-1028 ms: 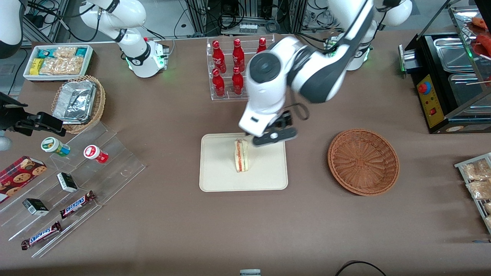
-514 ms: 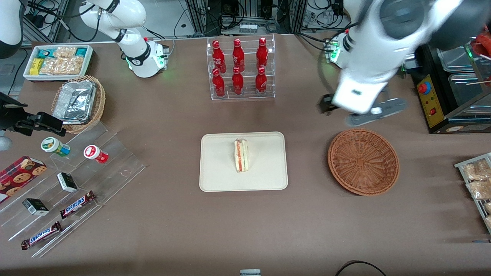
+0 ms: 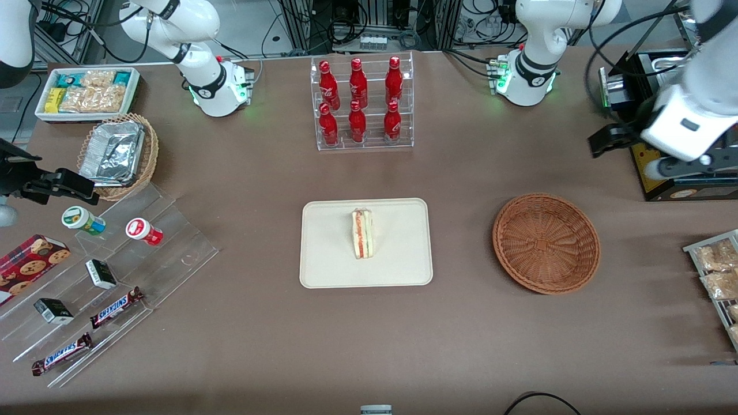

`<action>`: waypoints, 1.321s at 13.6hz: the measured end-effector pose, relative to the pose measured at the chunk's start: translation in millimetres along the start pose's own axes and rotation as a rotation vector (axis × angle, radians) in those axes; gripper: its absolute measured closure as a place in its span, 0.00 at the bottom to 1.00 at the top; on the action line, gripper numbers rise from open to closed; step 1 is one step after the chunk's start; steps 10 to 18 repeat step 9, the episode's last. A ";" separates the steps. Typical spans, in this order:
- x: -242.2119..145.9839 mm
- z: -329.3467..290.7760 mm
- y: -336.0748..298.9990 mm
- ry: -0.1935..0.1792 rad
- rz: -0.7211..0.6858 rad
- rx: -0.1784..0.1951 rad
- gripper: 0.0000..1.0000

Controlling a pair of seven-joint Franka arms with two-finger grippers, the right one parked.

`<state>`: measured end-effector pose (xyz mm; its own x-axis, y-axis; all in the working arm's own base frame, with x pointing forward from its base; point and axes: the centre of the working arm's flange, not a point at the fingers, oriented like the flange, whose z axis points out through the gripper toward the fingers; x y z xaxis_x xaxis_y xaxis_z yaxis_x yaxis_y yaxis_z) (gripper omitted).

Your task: Place sandwich from basket to tray

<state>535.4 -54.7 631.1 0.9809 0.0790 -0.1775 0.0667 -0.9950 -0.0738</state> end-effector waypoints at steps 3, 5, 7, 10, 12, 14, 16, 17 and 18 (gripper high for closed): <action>-9.3 7.5 -34.9 -0.018 0.084 -0.013 0.00; -14.1 6.2 -43.3 -0.014 0.086 -0.018 0.00; -15.9 3.9 -35.4 -0.004 0.093 -0.017 0.00; -16.0 3.0 -21.6 0.006 0.103 -0.022 0.00; -16.0 3.0 -21.6 0.006 0.103 -0.022 0.00; -16.0 3.0 -21.6 0.006 0.103 -0.022 0.00; -16.0 3.0 -21.6 0.006 0.103 -0.022 0.00; -16.0 3.0 -21.6 0.006 0.103 -0.022 0.00; -16.0 3.0 -21.6 0.006 0.103 -0.022 0.00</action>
